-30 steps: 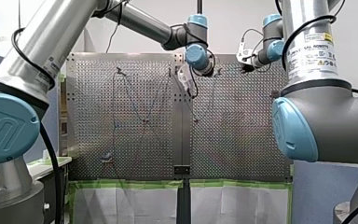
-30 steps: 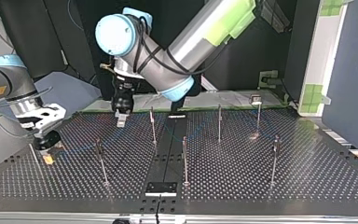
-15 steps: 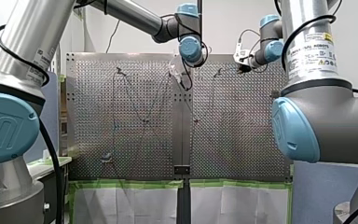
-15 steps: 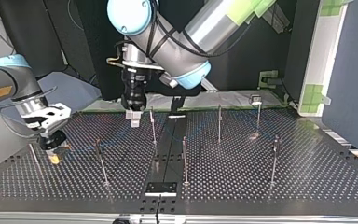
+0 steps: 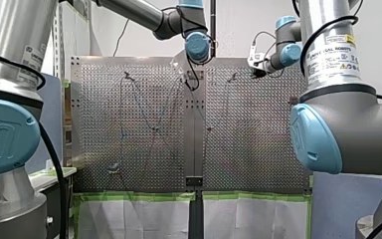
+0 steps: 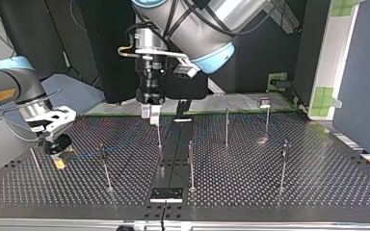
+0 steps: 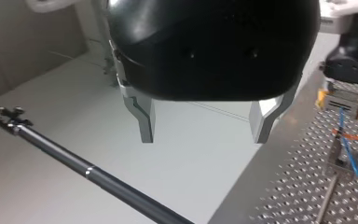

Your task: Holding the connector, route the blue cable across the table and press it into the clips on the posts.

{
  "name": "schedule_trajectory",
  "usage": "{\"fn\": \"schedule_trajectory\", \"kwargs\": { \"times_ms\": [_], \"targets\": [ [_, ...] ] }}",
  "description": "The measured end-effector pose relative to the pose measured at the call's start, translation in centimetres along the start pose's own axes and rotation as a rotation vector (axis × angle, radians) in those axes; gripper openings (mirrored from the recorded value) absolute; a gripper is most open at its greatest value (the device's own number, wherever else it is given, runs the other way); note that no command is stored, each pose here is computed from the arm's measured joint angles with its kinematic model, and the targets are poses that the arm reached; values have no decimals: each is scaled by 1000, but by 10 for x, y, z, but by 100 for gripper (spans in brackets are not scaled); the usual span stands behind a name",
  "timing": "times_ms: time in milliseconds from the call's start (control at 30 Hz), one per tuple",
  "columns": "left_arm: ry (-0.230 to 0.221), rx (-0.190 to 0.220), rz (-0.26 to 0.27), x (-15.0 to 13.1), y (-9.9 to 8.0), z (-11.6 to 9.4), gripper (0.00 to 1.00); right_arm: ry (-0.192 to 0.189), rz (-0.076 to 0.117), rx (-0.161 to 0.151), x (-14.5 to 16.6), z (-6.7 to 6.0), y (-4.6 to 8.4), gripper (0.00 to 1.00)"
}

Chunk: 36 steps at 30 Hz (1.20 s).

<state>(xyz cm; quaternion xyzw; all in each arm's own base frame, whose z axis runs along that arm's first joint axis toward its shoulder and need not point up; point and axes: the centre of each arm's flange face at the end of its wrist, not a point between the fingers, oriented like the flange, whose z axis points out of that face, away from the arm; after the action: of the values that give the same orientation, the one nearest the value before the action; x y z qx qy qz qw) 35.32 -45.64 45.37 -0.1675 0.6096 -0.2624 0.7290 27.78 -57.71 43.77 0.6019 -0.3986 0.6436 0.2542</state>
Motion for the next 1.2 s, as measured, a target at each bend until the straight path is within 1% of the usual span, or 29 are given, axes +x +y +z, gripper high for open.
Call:
{"fn": "schedule_trajectory", "kwargs": {
  "times_ms": [233, 500, 667, 933, 1200],
  "targets": [
    [-2, 11, -5, 13, 12, -10, 100, -2, 0, 4, -1, 0, -2, 0],
    [0, 13, -7, 34, 32, -22, 100, -3, 1, 4, -1, 0, -2, 0],
    [7, 27, -9, 48, 42, -31, 100, -7, 2, 6, -1, 0, -4, 0],
    [11, 35, -7, 64, 59, -44, 100, -6, 0, 8, -1, 0, -6, 0],
    [11, 35, -10, 78, 77, -57, 100, -5, 0, 2, -1, 0, -4, 0]
  ]
}}
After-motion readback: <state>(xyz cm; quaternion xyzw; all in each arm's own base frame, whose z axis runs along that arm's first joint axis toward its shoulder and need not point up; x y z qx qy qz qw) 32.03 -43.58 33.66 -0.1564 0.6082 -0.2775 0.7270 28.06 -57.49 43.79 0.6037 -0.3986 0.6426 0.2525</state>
